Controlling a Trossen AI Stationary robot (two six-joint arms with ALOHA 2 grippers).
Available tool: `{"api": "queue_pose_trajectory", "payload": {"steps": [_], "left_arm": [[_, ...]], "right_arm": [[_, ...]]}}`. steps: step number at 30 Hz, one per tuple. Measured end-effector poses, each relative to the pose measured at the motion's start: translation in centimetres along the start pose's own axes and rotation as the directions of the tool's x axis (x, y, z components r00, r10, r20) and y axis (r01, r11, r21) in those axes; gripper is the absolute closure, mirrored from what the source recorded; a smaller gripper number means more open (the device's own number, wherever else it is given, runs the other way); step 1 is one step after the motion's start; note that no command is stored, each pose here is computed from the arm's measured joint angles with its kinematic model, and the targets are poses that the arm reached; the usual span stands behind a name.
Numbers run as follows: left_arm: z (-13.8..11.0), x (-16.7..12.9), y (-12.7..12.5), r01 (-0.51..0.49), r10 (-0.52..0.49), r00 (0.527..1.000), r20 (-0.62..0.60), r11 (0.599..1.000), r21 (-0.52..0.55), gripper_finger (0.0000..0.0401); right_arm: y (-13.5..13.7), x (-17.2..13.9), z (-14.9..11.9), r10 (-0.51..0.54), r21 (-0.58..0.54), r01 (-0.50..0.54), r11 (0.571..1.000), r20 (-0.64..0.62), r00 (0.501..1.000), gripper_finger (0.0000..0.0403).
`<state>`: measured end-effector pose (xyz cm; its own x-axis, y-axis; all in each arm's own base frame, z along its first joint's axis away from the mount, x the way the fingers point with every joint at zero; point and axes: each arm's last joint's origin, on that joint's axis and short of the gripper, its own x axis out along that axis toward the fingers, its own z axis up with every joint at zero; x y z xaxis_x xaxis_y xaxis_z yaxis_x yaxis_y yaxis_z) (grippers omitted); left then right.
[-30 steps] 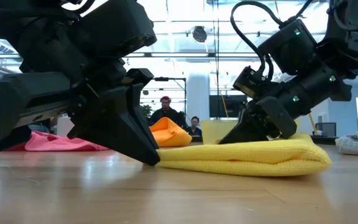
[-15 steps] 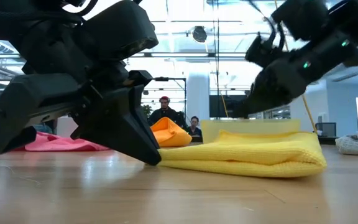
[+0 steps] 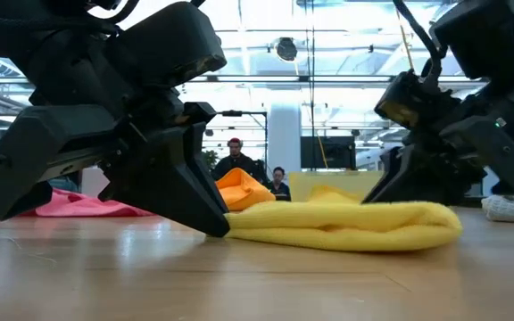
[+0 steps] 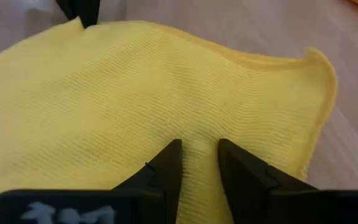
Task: Fold microfiber towels
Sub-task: Fold the yellow kitchen towel
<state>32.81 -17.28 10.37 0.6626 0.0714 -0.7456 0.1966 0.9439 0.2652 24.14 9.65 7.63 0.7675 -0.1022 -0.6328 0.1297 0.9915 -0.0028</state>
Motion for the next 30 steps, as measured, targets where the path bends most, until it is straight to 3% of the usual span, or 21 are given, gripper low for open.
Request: {"api": "queue_pose_trajectory", "payload": {"steps": [7,16,23,30], "left_arm": [[-0.5,-0.1,-0.2,-0.014,0.012,0.999,-0.050,0.999,-0.031,0.0366],[-0.6,-0.4,-0.7,-0.041,0.040,0.998,-0.045,0.998,-0.037,0.0366],[-0.6,-0.6,-0.8,-0.043,0.042,0.998,-0.038,0.999,-0.028,0.0366],[-0.3,-3.7,-0.9,-0.044,0.041,0.996,-0.076,0.998,-0.040,0.0366]], "right_arm": [[-0.1,-1.9,0.4,-0.004,-0.041,0.002,0.999,-0.053,0.999,0.0314],[-0.2,-4.2,0.1,-0.041,0.010,0.043,0.999,-0.140,0.989,0.0314],[1.4,-5.7,0.8,0.024,-0.010,-0.025,1.000,-0.035,0.999,0.0314],[2.9,-6.4,2.1,0.119,-0.022,-0.118,0.993,0.115,0.986,0.0314]]}}
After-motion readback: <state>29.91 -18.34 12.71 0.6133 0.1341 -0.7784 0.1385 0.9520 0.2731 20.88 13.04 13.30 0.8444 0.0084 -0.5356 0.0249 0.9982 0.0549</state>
